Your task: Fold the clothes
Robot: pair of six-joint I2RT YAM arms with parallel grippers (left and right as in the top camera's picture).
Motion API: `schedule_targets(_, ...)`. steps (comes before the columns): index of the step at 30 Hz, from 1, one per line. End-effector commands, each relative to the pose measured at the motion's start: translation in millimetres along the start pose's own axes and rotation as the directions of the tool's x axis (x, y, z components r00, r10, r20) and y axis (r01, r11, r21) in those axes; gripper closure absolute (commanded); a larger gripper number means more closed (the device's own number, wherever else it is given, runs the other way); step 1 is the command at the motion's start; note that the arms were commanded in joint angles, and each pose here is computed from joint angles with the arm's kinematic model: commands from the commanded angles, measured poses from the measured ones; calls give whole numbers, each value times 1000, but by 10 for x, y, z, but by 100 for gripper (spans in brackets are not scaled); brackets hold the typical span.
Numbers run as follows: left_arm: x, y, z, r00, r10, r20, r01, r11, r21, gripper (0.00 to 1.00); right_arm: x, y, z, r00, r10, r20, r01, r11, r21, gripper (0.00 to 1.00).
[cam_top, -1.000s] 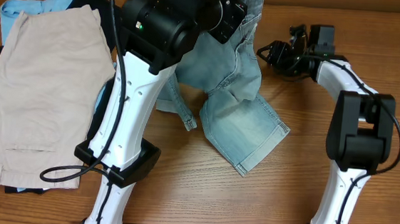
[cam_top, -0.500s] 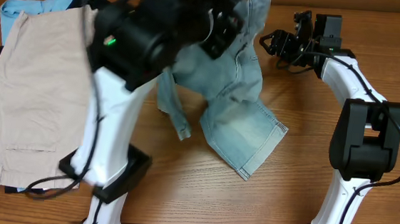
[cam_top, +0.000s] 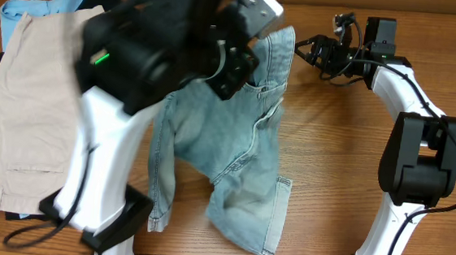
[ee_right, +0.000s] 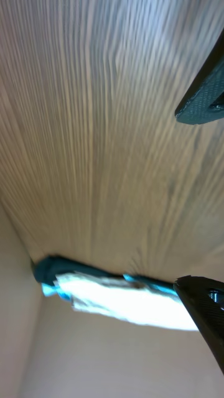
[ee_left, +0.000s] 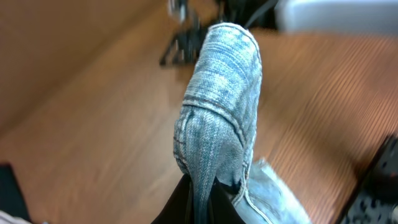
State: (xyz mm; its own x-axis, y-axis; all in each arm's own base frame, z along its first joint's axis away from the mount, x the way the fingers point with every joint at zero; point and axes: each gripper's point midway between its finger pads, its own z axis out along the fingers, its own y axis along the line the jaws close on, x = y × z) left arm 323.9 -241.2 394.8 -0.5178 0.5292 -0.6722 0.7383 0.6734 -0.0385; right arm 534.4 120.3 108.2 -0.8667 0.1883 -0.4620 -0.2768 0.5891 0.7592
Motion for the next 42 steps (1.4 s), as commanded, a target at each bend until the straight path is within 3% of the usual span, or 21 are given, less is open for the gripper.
schedule_targets(1,41,67,127,999,31,-35,-32,999,-10,96,4,332,-33,997,-69,-19,66,991,-120,17)
schedule_targets(10,15,104,70,999,47,-17,-47,999,-23,96,204,102,-237,997,-42,-66,34,993,-116,13)
schedule_targets(18,-59,106,41,998,55,17,-54,998,-29,96,575,49,-26,992,-32,-123,15,990,-141,10)
schedule_targets(28,-106,92,-55,997,54,51,-52,998,-36,96,881,195,82,985,-17,-171,-66,882,-467,9)
schedule_targets(42,-109,100,-55,997,51,52,-49,998,-41,96,1158,198,42,982,-9,-187,-104,804,-585,9)
